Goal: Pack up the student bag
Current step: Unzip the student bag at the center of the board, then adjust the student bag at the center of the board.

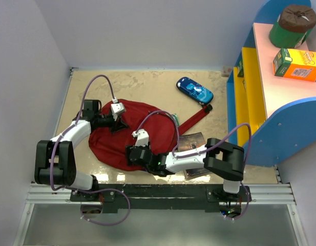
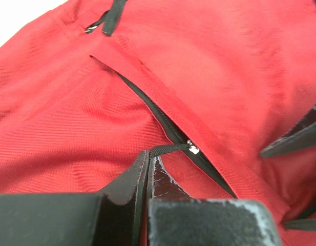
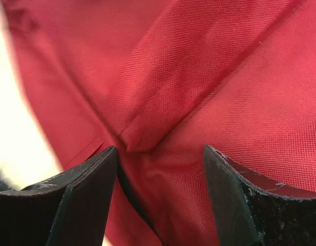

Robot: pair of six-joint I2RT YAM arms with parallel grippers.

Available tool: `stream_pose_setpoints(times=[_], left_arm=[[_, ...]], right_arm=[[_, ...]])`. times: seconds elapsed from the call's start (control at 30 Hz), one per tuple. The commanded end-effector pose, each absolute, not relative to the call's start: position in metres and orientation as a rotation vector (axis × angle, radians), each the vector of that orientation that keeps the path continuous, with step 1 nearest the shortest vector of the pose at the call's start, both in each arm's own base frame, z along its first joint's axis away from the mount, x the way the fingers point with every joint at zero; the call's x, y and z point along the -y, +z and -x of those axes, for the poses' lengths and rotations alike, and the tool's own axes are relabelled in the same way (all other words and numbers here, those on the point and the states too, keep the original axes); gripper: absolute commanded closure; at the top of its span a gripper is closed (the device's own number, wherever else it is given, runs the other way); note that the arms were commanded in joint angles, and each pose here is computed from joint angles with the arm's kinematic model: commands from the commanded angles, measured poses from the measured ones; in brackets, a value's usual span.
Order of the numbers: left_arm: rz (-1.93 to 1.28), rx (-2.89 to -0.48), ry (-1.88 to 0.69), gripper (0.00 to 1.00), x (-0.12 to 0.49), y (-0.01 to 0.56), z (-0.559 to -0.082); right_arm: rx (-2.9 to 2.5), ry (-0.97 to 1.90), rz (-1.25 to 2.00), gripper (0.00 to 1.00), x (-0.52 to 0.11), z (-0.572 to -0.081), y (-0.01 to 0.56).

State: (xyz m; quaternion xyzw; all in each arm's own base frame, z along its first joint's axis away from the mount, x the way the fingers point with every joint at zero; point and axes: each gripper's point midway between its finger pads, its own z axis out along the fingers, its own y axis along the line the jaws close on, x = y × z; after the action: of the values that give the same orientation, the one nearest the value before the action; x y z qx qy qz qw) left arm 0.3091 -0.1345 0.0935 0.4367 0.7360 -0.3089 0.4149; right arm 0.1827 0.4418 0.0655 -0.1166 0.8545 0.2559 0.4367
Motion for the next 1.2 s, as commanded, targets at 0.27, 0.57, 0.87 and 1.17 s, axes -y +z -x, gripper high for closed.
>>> stream_pose_setpoints(times=[0.27,0.57,0.87,1.17], left_arm=[[-1.159,-1.786,-0.799,1.0,0.142,0.105,-0.314],[-1.175,-1.782,-0.809,1.0,0.143,0.106,-0.312],[-1.175,-1.776,-0.797,1.0,0.146,0.104,-0.324],[-1.03,-1.717,-0.665,1.0,0.15,0.129,-0.403]], right_arm=[[-1.983,0.606,0.213,0.32,-0.47,-0.208,0.105],[-2.04,0.539,0.262,0.43,-0.478,-0.207,0.069],[-2.021,0.547,0.319,1.0,-0.475,-0.192,0.066],[-2.017,0.555,0.463,1.0,-0.482,-0.14,0.053]])
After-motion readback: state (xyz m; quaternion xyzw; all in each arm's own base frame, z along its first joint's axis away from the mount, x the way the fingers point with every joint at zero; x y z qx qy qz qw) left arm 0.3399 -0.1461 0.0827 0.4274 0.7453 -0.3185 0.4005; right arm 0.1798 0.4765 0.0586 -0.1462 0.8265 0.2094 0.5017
